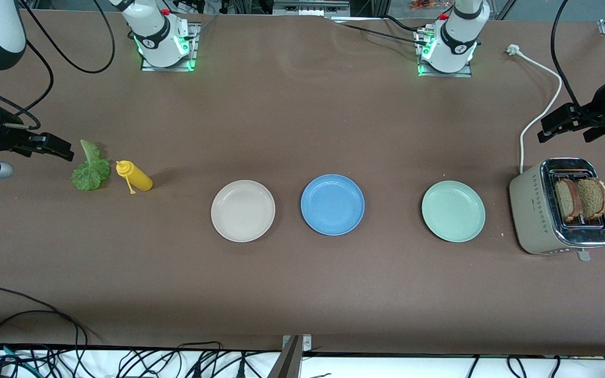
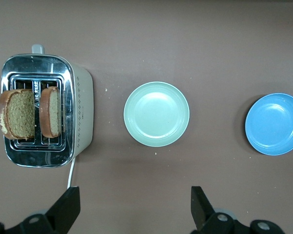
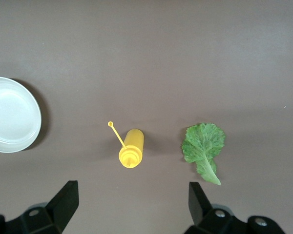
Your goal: Make sandwich in blue plate with both arms
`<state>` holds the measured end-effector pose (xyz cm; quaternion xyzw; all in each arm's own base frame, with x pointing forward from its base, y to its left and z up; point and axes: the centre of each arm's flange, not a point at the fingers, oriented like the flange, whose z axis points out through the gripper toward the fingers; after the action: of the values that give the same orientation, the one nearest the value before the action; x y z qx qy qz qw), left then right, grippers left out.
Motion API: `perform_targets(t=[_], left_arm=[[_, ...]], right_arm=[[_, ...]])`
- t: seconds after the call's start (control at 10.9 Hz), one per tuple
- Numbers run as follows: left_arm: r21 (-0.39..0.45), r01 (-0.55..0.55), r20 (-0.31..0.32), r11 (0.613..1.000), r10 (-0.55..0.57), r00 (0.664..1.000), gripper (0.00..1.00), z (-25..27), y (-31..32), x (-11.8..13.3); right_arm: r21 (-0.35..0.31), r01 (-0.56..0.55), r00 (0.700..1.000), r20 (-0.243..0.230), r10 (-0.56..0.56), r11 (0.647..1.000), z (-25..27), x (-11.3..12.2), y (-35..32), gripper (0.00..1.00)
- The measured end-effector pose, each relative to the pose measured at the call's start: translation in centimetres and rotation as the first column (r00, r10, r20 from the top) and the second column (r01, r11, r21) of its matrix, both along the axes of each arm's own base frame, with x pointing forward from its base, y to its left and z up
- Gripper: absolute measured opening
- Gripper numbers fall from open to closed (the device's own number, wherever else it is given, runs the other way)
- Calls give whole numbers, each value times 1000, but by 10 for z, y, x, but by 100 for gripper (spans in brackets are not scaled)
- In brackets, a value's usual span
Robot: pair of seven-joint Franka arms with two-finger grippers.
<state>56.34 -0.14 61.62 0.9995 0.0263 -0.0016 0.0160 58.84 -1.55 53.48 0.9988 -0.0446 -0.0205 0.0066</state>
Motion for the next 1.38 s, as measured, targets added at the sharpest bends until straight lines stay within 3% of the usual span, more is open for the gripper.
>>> perform_targets(t=[1.38], left_arm=[[1, 9, -11, 1000, -9, 1000, 100, -1, -5, -1]], right_arm=[[0, 7, 1000, -2, -7, 1000, 0, 0, -1, 100]])
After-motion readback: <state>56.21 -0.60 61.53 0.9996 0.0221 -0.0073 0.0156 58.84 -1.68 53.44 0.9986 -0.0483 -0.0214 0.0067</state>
